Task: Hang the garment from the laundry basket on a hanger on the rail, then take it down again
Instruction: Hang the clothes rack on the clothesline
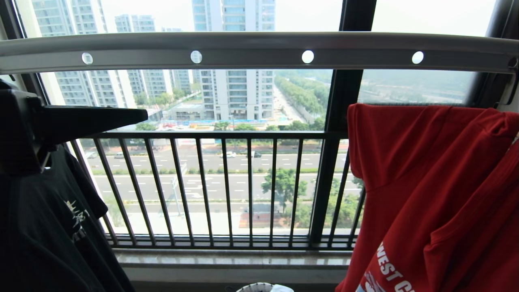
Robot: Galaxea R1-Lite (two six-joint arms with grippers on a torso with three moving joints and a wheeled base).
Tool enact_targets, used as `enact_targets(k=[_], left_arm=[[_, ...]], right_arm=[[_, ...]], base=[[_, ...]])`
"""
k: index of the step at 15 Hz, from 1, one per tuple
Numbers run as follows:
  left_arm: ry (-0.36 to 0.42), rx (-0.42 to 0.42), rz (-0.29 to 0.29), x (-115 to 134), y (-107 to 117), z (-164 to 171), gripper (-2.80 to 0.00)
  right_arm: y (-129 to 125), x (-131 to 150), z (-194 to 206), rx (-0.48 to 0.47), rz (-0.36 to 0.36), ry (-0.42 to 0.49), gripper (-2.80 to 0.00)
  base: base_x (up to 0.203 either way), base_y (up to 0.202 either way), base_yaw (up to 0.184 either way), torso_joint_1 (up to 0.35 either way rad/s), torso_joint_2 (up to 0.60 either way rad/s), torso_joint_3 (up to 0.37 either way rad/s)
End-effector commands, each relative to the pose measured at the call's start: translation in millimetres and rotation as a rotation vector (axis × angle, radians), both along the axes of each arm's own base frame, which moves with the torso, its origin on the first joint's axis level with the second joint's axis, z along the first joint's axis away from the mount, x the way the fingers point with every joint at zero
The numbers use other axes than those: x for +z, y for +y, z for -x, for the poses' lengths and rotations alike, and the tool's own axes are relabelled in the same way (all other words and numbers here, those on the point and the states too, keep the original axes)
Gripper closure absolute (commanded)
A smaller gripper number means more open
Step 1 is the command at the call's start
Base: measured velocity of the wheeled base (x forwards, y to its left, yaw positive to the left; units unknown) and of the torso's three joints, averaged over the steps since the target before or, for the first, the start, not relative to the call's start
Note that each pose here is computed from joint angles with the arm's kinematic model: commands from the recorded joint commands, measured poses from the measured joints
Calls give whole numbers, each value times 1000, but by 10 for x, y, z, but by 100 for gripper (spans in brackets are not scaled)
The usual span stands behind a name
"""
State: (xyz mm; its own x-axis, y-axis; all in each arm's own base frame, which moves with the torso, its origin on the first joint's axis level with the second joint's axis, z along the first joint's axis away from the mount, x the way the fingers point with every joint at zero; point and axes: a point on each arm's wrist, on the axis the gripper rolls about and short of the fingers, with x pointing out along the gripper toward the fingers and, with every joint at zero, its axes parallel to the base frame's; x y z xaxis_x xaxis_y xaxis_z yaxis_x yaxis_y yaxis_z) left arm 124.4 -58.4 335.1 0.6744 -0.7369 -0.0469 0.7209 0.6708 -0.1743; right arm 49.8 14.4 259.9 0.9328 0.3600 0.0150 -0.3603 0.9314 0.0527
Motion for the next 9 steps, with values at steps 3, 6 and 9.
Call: enact_targets(k=[3,6,9], left_arm=[[-25,-2,11,41,34,89,0],[-37,1,22,74,50,127,0],[-58,-3,30,101,79,207,0]], right_arm=[[-3,32,20,3,-4,-17,0],[-5,36,50,27,-5,-27,0],[9,55,1,40,-4,-14,0]], base=[[0,0,0,84,-168,-88],[0,0,0,43,-94,-43],[0,0,0,0,0,0]])
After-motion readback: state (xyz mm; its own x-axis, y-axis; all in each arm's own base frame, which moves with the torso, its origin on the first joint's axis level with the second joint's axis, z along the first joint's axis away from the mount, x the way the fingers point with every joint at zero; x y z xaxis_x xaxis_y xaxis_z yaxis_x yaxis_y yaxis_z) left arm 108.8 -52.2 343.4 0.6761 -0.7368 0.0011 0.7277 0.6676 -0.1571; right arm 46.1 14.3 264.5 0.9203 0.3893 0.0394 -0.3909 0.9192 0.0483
